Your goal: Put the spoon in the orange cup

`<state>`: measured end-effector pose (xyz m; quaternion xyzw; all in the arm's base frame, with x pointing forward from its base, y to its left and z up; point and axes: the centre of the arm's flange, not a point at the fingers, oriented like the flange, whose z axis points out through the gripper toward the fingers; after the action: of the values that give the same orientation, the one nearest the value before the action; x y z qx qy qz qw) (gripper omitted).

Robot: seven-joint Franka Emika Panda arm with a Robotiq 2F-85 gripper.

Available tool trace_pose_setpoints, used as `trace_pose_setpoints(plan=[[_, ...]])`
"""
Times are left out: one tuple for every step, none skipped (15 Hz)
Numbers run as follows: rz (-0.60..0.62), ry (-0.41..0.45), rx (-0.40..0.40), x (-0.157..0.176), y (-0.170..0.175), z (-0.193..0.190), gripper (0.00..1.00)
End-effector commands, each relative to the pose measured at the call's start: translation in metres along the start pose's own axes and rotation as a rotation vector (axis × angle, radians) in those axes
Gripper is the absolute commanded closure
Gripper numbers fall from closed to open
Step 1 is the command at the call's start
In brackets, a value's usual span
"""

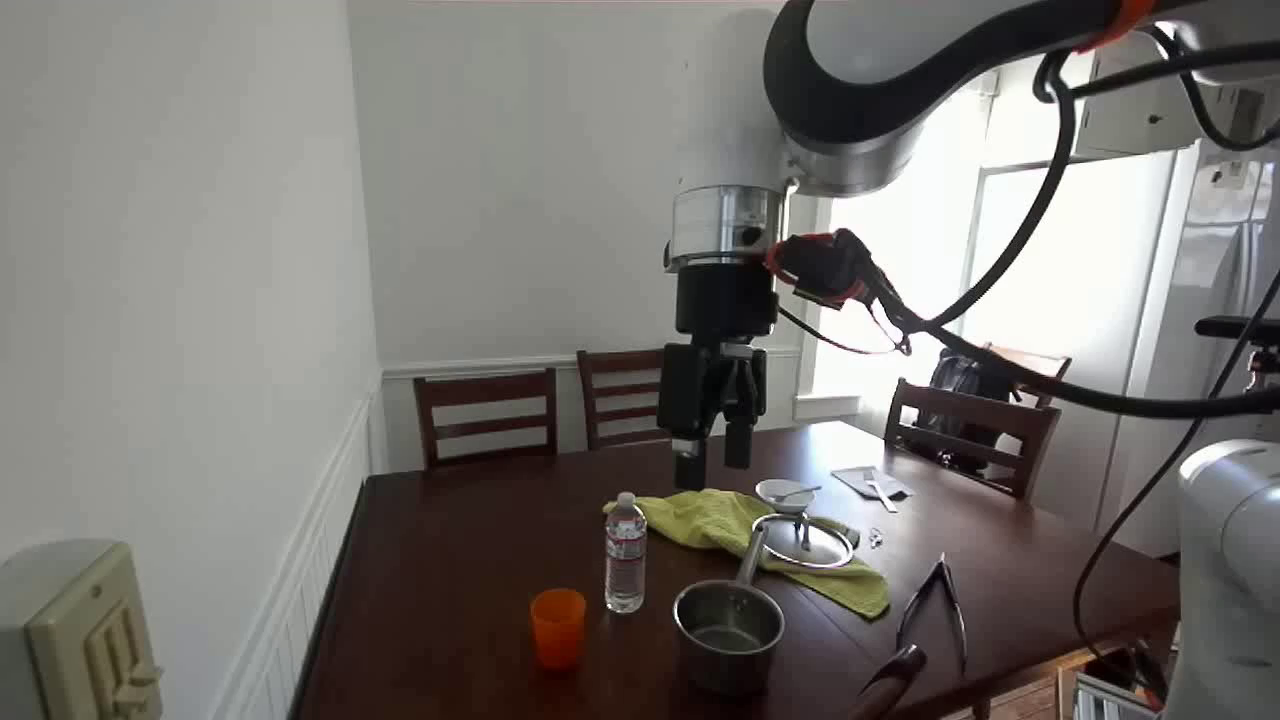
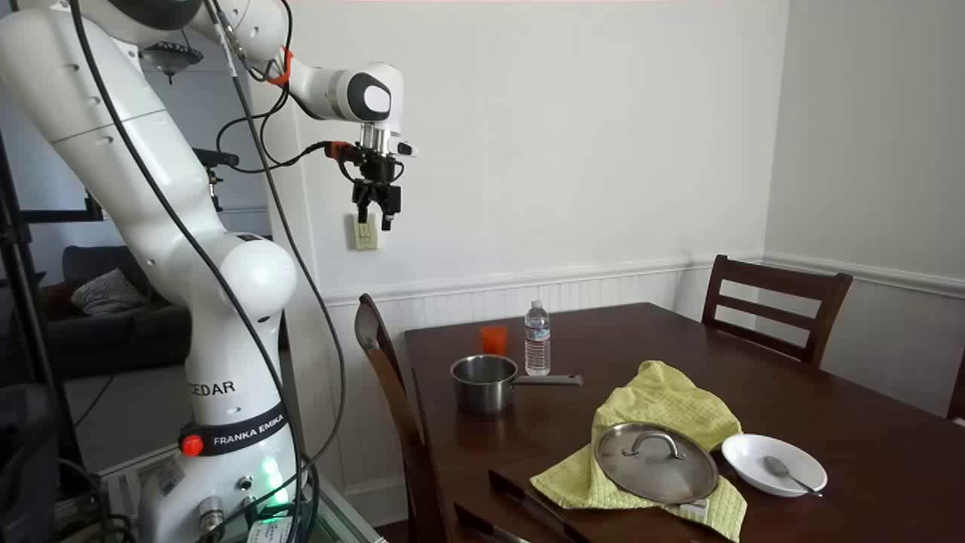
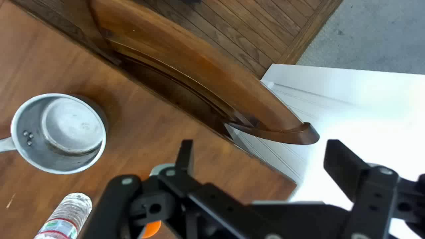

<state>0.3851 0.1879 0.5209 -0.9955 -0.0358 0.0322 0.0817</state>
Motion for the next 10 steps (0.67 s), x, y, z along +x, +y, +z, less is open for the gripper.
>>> trace_pose_setpoints(plan=[[0.000,0.000,0.000,0.000,0.000,0.000,0.00],[0.000,0.000,0.000,0.000,0.000,0.000,0.00],[0.000,0.000,0.000,0.000,0.000,0.000,0.00],[0.000,0.000,0.000,0.000,0.000,0.000,0.00],[0.000,0.000,0.000,0.000,0.000,0.000,0.00],[0.000,0.000,0.000,0.000,0.000,0.000,0.00],[0.020,0.010,0.012,0.002,0.008,-0.004,0.00],[0.063,0.034,0.031,0.003,0.032,-0.015,0.00],[0.094,0.052,0.034,0.005,0.047,-0.020,0.00],[0.155,0.081,0.061,0.005,0.079,-0.034,0.00]])
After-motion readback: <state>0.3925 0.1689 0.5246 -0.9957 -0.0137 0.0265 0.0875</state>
